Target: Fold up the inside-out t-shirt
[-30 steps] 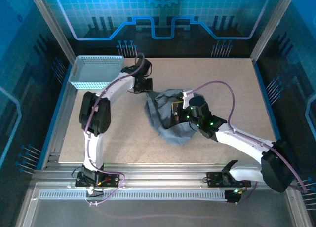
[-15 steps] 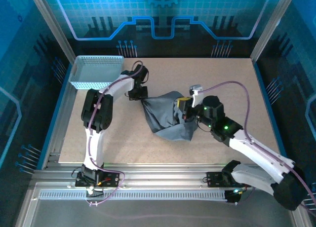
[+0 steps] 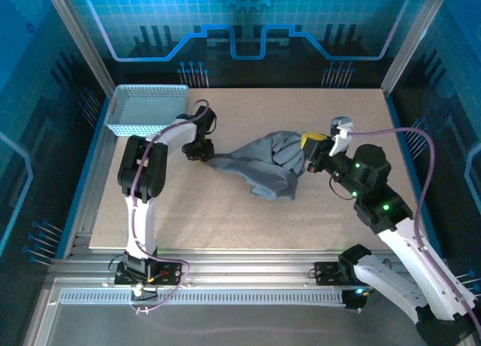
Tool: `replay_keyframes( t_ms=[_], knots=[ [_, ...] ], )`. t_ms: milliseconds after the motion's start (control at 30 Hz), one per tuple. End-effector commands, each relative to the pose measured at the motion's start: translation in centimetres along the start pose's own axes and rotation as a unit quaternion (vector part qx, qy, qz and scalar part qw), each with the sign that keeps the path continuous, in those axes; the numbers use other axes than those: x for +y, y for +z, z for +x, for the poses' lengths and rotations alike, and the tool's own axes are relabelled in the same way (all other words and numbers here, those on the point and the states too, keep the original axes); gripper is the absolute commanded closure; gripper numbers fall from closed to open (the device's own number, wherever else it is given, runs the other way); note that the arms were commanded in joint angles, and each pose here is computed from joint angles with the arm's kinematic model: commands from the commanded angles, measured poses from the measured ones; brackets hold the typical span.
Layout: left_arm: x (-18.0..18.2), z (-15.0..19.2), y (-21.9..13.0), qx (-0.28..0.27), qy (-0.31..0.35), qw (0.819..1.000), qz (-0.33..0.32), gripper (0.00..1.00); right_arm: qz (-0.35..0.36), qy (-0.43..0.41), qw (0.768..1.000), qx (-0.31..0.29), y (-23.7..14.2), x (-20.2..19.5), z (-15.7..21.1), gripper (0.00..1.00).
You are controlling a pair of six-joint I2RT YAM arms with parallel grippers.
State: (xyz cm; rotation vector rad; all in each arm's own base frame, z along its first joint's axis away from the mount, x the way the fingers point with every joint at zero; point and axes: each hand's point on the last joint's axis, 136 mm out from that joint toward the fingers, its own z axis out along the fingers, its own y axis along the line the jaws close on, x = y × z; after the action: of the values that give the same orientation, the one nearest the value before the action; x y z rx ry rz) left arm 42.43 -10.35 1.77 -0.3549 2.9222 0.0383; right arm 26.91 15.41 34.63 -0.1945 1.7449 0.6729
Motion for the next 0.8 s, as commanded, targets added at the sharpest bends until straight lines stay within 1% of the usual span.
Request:
replay_keyframes(
  t_ms=[0, 67, 133, 200, 267, 333, 467, 533, 633, 767],
  knots=[
    [-0.8, 1.3, -4.2, -0.029, 0.007, 0.999, 0.026, 0.65, 0.0, 0.008, 0.999, 0.052, 1.5, -1.3, 4.6, 1.0],
    [-1.4, 1.8, -7.4, -0.065, 0.01, 0.997, 0.05, 0.52, 0.014, 0.042, 0.995, 0.091, 2.2, -2.6, 8.4, 1.0],
    [-2.6, 2.3, -10.4, -0.094, 0.023, 0.993, 0.071, 0.45, 0.032, 0.077, 0.987, 0.137, 2.3, -3.8, 12.5, 1.0],
    [-5.3, 3.5, -13.1, -0.115, 0.059, 0.986, 0.102, 0.4, 0.054, 0.101, 0.977, 0.179, 1.9, -4.8, 16.2, 1.0],
    [-9.3, 5.2, -15.3, -0.129, 0.11, 0.975, 0.14, 0.33, 0.089, 0.123, 0.966, 0.211, 0.9, -6.1, 19.4, 1.0],
    [-13.4, 7.2, -16.3, -0.123, 0.15, 0.963, 0.189, 0.3, 0.116, 0.143, 0.956, 0.227, -0.2, -7.1, 21.5, 1.0],
    [-20.6, 10.6, -16.8, -0.096, 0.2, 0.937, 0.269, 0.27, 0.152, 0.173, 0.948, 0.222, -2.3, -8.4, 23.2, 1.0],
    [-23.3, 11.8, -16.9, -0.091, 0.219, 0.928, 0.287, 0.25, 0.158, 0.183, 0.947, 0.212, -3.0, -8.7, 23.4, 1.0],
    [-26.0, 12.5, -16.6, -0.085, 0.232, 0.922, 0.297, 0.23, 0.16, 0.186, 0.949, 0.2, -3.6, -8.8, 23.2, 1.0],
    [-28.9, 13.4, -16.0, -0.07, 0.247, 0.915, 0.311, 0.23, 0.157, 0.185, 0.95, 0.198, -3.7, -8.7, 23.1, 1.0]
  ],
)
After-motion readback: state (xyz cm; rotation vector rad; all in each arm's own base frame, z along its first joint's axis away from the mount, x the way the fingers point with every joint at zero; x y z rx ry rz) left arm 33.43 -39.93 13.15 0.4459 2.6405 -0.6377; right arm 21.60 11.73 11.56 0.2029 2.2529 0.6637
